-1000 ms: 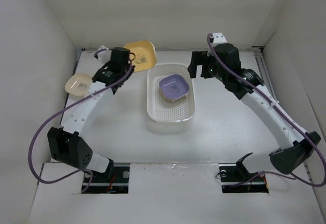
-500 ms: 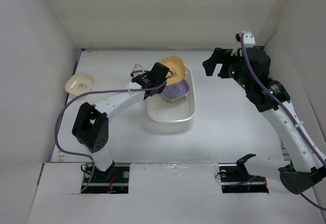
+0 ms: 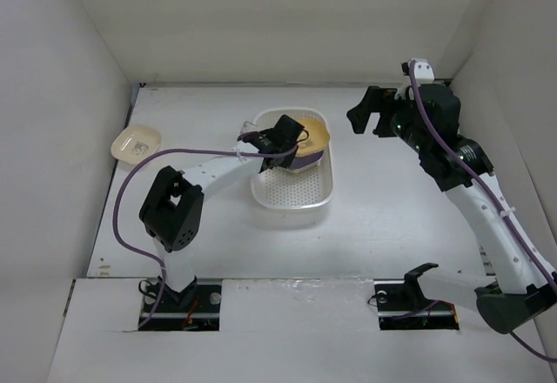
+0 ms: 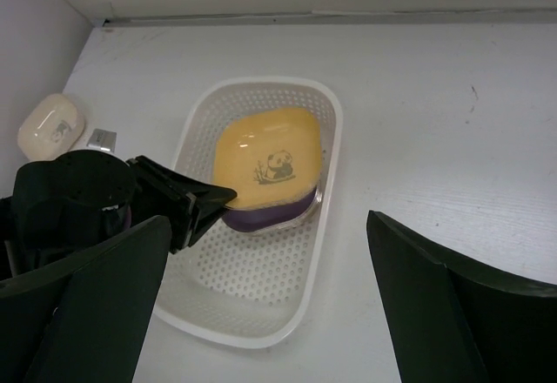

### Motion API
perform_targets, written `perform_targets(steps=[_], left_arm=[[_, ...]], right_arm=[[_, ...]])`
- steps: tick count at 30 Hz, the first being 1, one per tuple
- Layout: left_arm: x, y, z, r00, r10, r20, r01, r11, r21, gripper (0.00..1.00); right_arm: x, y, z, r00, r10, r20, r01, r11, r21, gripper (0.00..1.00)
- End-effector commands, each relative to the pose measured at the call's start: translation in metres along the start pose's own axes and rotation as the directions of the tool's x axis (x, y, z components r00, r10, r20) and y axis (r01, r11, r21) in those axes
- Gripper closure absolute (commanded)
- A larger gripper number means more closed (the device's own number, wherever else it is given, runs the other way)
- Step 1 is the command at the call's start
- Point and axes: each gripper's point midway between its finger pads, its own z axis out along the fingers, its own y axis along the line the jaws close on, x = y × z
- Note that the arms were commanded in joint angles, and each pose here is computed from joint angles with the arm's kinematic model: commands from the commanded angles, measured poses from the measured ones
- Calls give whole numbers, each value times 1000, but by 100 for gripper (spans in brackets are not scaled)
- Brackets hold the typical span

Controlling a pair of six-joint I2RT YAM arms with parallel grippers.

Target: Place the plates into the plastic bin on the countertop

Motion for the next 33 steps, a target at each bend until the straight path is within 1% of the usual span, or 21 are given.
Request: perform_targets(steps=[1,2,3,8,9,12,14,16,17,18,20,22,24,25,27,28,29,30,31,32,33], left_arm=[[-8,-21,-12,993,-113,45,111,993,33,88],[-11,-21,-14,992,-114,55,112,993,37,96],[-12,-18,-16,991,-122,55,120,992,36,97],[-13,-16,-28,990,-136,43,133,990,54,79],[-18,-18,-31,990,-129,62,125,990,69,76],[-24,-14,-44,987,-137,85,130,988,77,76],[-28,-13,-47,984,-155,91,147,985,88,71],[-29,-16,-51,983,-160,88,152,983,99,51],[-30,-17,-54,985,-151,86,142,984,105,31],[-30,-16,-54,987,-138,88,128,986,104,26],[-32,-23,-61,987,-137,82,126,984,124,22],[-38,-31,-79,988,-124,95,108,982,154,12],[-56,-43,-93,980,-108,165,74,977,198,0],[-68,-41,-97,976,-63,209,23,981,192,0],[-99,-42,-96,961,-20,276,-28,985,170,0],[-136,-40,-92,947,-31,319,-15,990,139,0],[-157,-38,-91,935,-15,353,-28,993,116,0],[-176,-28,-86,921,83,380,-110,993,52,0],[-197,-27,-87,906,106,410,-128,991,27,0],[-236,-18,-85,887,104,449,-109,994,-14,0],[-256,-29,-85,871,127,474,-151,988,13,0]], right_arm=[[-24,5,-11,996,15,93,-12,999,-34,0],[-26,7,-15,995,15,98,-11,999,-45,0],[-26,7,-15,995,15,98,-11,999,-45,0],[-26,9,-15,995,15,95,-10,998,-54,0],[-26,9,-15,995,15,95,-10,998,-54,0],[-24,8,-13,995,15,95,-10,998,-54,0],[-23,10,-13,996,15,91,-9,998,-65,0],[-23,10,-13,996,15,91,-9,998,-65,0],[-23,10,-13,996,15,91,-9,998,-65,0],[-23,10,-13,996,15,91,-9,998,-65,0],[-27,11,-15,995,16,100,-9,998,-68,0],[-25,11,-12,996,15,92,-9,998,-65,0],[-24,12,-12,996,15,88,-8,997,-74,0],[-22,12,-9,997,14,80,-8,997,-71,0],[-17,12,-6,998,3,58,1,997,-74,0],[-17,12,-6,998,3,58,1,997,-74,0],[-17,12,-6,998,3,58,1,997,-74,0],[-15,16,-6,999,1,53,4,996,-91,0],[-17,19,-6,998,2,60,5,995,-103,0],[-12,17,-4,999,1,48,4,995,-99,0],[-16,22,-8,998,0,64,8,993,-115,0]])
